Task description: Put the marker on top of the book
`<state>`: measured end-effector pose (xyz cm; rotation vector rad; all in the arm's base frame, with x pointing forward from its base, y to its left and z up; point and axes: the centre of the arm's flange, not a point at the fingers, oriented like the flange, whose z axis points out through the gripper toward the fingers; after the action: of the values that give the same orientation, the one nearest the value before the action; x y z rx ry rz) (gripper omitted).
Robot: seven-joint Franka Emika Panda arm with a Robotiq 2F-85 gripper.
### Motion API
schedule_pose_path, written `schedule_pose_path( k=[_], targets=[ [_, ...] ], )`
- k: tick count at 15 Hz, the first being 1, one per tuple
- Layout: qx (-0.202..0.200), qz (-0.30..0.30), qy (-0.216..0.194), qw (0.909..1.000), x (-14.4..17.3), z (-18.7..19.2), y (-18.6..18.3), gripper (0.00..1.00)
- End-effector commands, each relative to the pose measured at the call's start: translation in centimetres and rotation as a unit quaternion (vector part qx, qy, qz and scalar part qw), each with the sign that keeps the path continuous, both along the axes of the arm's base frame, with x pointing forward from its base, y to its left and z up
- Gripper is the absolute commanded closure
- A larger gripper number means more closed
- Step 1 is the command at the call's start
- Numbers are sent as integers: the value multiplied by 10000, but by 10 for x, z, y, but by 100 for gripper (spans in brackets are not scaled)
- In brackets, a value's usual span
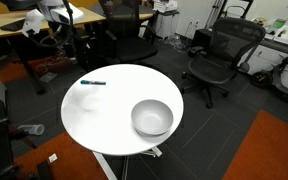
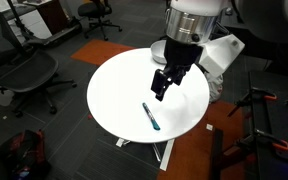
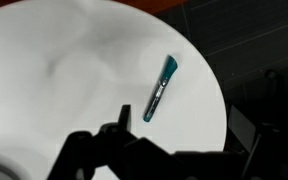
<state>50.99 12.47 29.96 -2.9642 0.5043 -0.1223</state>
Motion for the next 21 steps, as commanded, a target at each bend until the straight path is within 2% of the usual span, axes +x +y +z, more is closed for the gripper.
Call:
schedule_pose_path(
  k=[1,9,21],
  targets=[
    [-22,-468,200,9987,9,-6,16,0],
    [-41,-1367,369,9899,26,-26,21,0],
    [-189,-1886,661,9796,31,-71,44,0]
  ],
)
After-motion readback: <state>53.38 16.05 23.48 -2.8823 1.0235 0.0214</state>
